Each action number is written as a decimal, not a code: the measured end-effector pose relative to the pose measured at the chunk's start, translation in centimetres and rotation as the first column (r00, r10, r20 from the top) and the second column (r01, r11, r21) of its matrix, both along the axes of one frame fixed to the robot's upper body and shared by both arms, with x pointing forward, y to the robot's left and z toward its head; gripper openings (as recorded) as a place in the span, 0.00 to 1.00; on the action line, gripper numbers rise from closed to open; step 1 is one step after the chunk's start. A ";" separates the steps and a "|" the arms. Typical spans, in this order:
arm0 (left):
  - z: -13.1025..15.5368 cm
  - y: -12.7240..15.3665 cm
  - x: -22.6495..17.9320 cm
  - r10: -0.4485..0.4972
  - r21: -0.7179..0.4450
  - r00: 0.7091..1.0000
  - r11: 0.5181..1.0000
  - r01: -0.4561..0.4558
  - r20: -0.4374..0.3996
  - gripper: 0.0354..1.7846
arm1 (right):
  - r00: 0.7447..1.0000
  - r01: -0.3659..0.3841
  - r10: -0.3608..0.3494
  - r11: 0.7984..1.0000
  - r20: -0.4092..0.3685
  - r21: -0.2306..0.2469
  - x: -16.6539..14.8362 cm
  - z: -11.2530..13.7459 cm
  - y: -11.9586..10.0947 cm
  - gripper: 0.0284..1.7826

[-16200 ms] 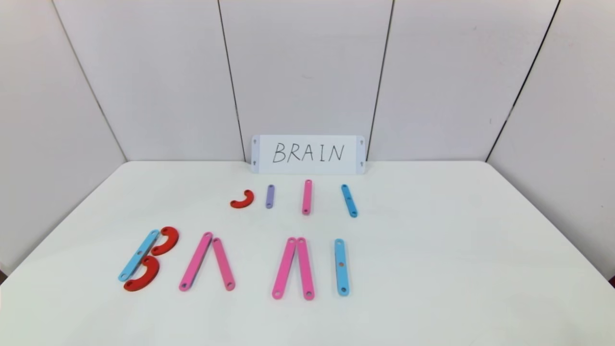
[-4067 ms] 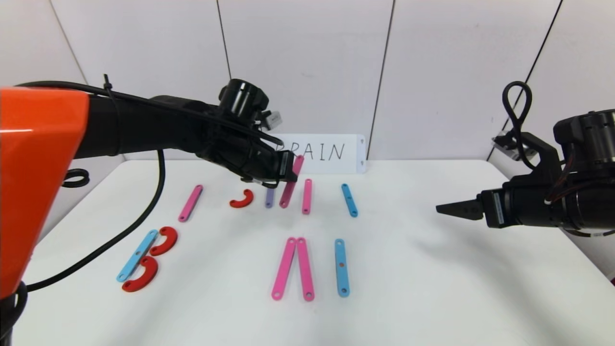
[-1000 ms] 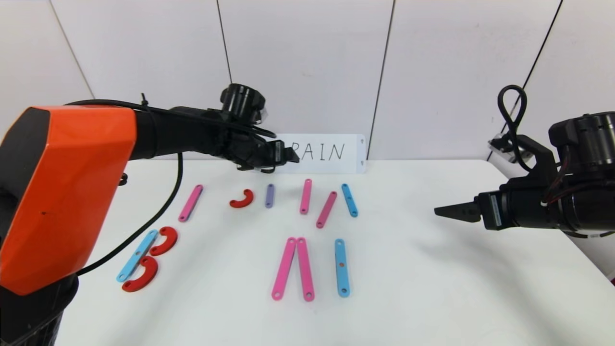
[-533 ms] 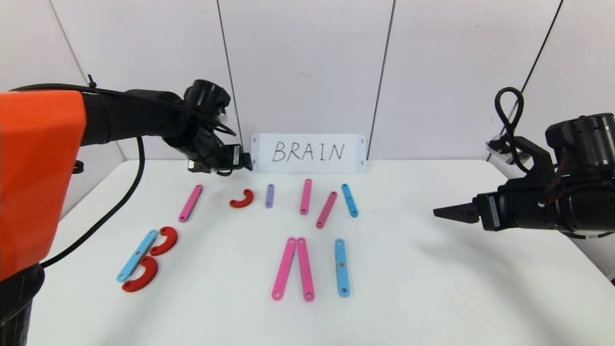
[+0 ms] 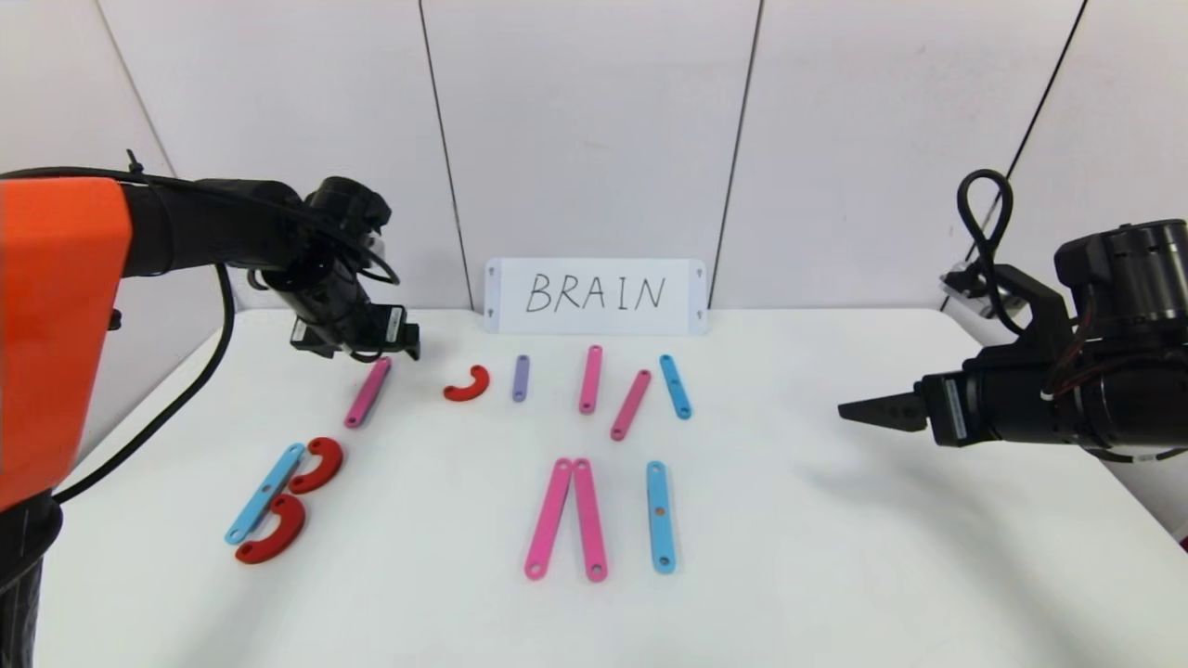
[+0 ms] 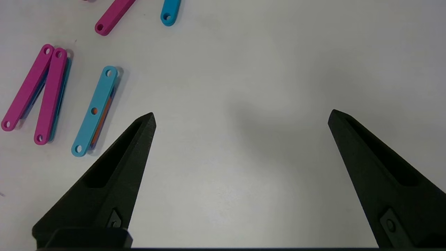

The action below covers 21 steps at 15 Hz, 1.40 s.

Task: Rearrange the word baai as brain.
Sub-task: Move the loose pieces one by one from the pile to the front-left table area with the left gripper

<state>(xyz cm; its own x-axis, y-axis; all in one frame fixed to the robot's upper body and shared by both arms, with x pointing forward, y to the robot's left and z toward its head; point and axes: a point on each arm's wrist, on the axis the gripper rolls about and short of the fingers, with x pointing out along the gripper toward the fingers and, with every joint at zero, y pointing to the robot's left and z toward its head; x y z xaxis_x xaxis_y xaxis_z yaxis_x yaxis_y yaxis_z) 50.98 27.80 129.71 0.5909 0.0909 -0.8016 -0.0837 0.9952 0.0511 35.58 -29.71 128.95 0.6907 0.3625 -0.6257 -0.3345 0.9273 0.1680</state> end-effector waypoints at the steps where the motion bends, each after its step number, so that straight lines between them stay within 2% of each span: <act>1: -0.3 1.0 0.1 -0.004 -0.010 1.000 1.000 0.004 -0.013 0.97 | 1.000 0.000 0.000 1.000 -0.001 0.000 0.0 0.0 0.0 0.97; 7: -3.3 5.0 1.5 0.045 -0.040 0.995 0.998 -0.049 -0.090 0.97 | 1.000 -0.002 0.002 1.000 -0.003 0.000 0.0 -0.1 0.0 0.97; 12: -5.5 5.3 2.8 0.031 -0.056 0.995 0.998 -0.036 -0.100 0.97 | 1.000 -0.002 0.002 1.000 -0.007 -0.002 0.1 -0.2 0.0 0.97; 14: -5.9 5.2 3.0 0.005 -0.087 0.994 0.996 -0.015 -0.107 0.94 | 1.000 -0.003 0.003 1.000 -0.009 -0.002 0.1 -0.2 0.1 0.97; 17: -6.3 5.1 3.1 -0.002 -0.095 0.993 0.995 -0.009 -0.115 0.77 | 1.000 -0.002 0.002 1.000 -0.012 -0.002 0.2 -0.3 0.0 0.97; 21: -6.5 5.0 3.2 -0.004 -0.094 0.993 0.996 -0.007 -0.116 0.36 | 1.000 -0.004 0.004 1.000 -0.011 -0.003 0.2 -0.3 0.1 0.97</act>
